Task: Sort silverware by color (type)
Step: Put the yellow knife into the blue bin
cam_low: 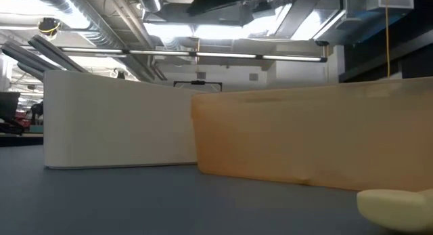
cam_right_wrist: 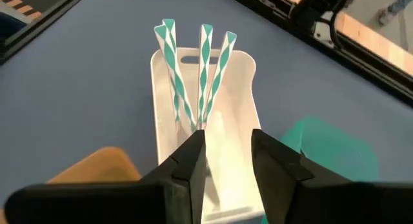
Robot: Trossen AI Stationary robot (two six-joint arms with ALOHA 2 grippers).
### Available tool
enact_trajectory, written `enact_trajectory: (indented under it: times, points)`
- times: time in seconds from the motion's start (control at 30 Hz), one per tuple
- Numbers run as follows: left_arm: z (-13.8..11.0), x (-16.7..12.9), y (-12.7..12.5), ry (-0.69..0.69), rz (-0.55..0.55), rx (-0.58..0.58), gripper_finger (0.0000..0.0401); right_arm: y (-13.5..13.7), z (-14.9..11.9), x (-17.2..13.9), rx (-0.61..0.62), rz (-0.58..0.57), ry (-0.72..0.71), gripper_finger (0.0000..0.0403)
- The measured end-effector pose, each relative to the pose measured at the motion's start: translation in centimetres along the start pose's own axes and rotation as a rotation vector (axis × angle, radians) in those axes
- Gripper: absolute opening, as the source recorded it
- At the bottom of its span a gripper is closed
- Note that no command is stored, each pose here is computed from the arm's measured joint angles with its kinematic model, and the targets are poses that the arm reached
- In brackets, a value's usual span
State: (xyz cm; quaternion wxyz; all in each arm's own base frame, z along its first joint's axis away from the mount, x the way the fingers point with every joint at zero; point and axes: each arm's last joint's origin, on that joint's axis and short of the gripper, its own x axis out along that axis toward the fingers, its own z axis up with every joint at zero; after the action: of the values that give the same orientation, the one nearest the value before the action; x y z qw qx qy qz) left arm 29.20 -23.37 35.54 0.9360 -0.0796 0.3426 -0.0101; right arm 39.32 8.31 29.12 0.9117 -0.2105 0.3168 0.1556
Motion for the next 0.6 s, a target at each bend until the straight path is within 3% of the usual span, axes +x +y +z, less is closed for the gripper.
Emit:
enact_trajectory:
  times: [0.3, 0.6]
  points:
    - [1.6, 1.2, 0.4, -0.121, 0.013, -0.076, 0.0124, 0.1, 0.0, -5.6, 0.112, 0.025, 0.067, 0.0111]
    - [2.2, 4.7, 0.9, -0.157, 0.032, -0.117, 0.0124, 3.3, 0.5, -10.6, 0.121, 0.091, 0.108, 0.0111]
